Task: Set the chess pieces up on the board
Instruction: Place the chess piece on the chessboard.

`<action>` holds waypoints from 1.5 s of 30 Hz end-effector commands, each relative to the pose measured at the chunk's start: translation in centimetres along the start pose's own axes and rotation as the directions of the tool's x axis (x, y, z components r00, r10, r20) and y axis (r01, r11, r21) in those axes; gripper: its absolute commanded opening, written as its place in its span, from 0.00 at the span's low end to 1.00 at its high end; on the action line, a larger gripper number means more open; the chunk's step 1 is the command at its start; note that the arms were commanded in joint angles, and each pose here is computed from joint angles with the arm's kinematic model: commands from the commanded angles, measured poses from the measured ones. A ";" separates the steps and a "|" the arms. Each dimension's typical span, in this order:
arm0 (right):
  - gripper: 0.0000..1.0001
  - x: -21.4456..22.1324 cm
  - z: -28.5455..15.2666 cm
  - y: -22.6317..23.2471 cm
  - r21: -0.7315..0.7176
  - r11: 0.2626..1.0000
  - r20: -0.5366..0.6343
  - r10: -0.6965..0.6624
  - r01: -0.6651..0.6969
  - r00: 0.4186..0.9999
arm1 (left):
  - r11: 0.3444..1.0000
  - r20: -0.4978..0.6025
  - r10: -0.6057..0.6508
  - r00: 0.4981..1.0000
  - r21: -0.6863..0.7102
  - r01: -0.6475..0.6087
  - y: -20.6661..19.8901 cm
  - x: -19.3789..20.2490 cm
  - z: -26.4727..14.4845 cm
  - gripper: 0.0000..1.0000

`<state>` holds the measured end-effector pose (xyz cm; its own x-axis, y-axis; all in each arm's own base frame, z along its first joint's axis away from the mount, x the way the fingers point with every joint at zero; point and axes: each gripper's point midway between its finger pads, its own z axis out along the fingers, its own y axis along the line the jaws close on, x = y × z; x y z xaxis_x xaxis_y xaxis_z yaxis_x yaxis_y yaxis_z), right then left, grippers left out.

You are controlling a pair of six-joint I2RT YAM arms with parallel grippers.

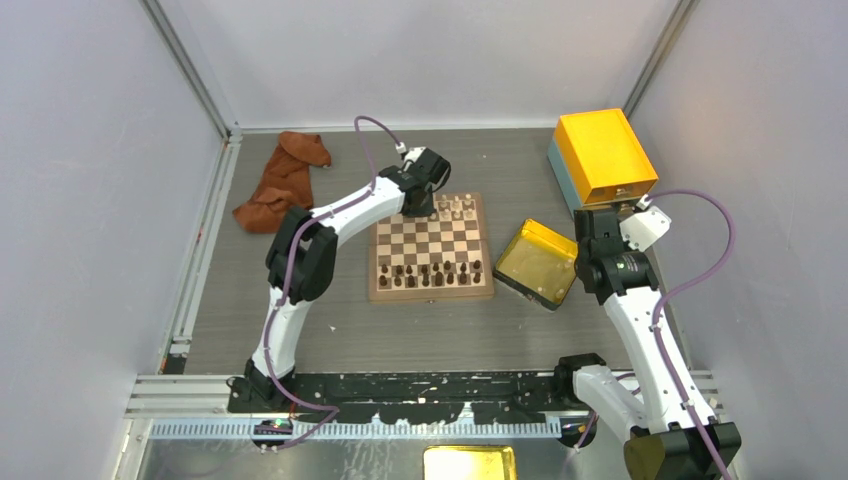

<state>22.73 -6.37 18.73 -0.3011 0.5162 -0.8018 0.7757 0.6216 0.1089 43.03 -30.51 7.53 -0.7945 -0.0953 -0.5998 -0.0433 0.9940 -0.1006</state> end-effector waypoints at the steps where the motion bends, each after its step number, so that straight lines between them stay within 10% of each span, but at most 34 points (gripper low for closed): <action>1: 0.36 -1.6 -0.2 0.6 -0.013 0.999 0.054 0.033 -0.032 0.998 | 0.999 0.052 -0.043 0.998 -0.009 0.044 0.1 -1.4 0.3 0.00; 45: 0.37 -1.4 -0.2 0.7 -0.021 1.000 0.055 0.022 -0.021 0.998 | 0.999 0.069 -0.034 0.997 -0.024 0.036 0.4 -1.1 1.4 0.02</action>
<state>23.02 -6.18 18.90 -0.3005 0.5099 -0.8061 0.7667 0.6318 0.1138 43.71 -30.37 6.57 -0.7725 -0.1206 -0.6235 -0.0732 0.9922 -0.1012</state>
